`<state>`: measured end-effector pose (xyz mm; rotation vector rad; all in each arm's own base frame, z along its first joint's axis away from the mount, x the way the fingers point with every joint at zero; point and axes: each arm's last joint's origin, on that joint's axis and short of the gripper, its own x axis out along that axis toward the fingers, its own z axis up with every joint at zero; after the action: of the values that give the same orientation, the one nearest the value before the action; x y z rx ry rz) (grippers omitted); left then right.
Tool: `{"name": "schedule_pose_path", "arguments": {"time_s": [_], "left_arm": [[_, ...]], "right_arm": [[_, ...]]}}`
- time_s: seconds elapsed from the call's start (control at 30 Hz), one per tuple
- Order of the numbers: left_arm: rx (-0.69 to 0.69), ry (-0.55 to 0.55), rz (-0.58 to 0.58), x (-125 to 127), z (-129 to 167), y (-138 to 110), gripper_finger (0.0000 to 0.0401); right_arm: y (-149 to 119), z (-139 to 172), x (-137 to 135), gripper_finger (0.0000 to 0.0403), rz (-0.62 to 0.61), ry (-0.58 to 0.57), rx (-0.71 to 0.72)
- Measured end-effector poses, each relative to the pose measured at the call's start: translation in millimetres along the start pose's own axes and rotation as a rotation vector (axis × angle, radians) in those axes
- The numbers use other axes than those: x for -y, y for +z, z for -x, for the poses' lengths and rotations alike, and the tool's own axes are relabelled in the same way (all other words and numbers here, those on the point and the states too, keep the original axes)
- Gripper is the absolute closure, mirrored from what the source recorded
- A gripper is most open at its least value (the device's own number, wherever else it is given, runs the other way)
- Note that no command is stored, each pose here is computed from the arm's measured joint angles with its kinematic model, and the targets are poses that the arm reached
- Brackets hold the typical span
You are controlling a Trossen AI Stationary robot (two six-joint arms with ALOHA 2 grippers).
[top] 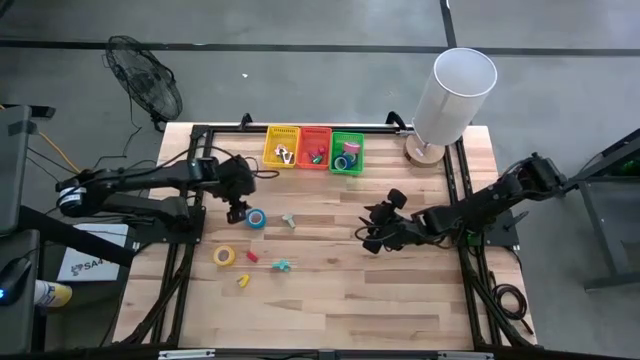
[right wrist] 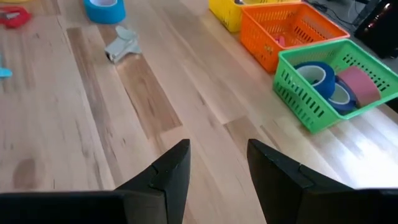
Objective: Pick and place Stapler, Stapler remover, tape
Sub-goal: Put the light blue tape into the green basket
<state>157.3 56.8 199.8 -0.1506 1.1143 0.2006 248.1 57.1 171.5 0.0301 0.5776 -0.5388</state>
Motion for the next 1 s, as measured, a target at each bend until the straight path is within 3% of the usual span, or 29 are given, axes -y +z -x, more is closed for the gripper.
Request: {"name": "schedule_pose_path", "arguments": {"time_s": [0.5, 1.0], "left_arm": [[-0.187, 0.009, 0.091, -2.9, -32.0, 0.9, 0.0183], [-0.179, -0.061, 0.062, -2.7, -44.4, 7.0, 0.0184]], "right_arm": [[-4.0, -1.1, 0.8, 0.0251, -0.013, 0.009, 0.02], [-4.4, -1.2, 1.1, 0.0251, -0.012, 0.005, 0.017]]}}
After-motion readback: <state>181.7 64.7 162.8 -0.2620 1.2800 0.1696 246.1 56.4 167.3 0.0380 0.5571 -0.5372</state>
